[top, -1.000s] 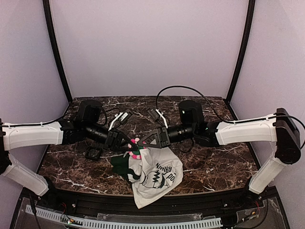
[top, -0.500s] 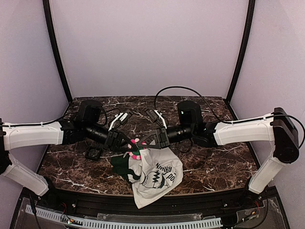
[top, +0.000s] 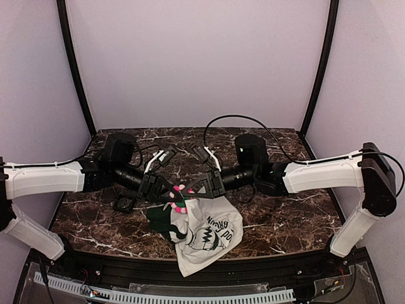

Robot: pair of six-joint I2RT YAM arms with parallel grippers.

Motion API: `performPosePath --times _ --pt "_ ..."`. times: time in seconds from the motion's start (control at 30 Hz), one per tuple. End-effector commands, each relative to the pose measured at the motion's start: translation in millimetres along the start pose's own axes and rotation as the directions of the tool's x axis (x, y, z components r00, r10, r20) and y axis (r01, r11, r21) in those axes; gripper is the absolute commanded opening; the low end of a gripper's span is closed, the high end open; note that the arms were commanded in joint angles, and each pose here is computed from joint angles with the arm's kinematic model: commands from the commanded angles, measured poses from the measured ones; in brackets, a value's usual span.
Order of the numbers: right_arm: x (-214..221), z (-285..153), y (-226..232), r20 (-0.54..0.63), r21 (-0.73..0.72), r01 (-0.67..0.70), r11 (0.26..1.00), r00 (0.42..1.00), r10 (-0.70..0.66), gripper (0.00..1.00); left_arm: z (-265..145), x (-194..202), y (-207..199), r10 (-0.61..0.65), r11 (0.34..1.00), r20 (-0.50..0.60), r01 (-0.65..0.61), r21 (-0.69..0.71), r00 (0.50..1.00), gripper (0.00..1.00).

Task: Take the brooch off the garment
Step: Open the brooch on the crumpled clothing.

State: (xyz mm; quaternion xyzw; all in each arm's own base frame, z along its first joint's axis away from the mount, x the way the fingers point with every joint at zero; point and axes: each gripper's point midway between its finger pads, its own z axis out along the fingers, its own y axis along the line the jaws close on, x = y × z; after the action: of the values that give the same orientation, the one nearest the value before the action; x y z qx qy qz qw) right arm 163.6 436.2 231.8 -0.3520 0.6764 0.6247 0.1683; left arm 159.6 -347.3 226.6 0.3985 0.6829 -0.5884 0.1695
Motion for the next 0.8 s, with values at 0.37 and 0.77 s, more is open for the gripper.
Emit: performPosePath --times 0.37,0.77 --pt "23.3 5.1 -8.3 -0.036 0.003 0.003 1.000 0.999 -0.003 0.35 0.8 -12.8 -21.6 0.042 0.990 0.022 -0.045 0.131 0.999 0.01" --pt "29.8 5.1 -5.9 -0.050 -0.008 0.016 1.000 0.999 -0.016 0.36 2.6 -11.2 -21.6 0.030 0.988 0.009 -0.031 0.155 1.000 0.01"
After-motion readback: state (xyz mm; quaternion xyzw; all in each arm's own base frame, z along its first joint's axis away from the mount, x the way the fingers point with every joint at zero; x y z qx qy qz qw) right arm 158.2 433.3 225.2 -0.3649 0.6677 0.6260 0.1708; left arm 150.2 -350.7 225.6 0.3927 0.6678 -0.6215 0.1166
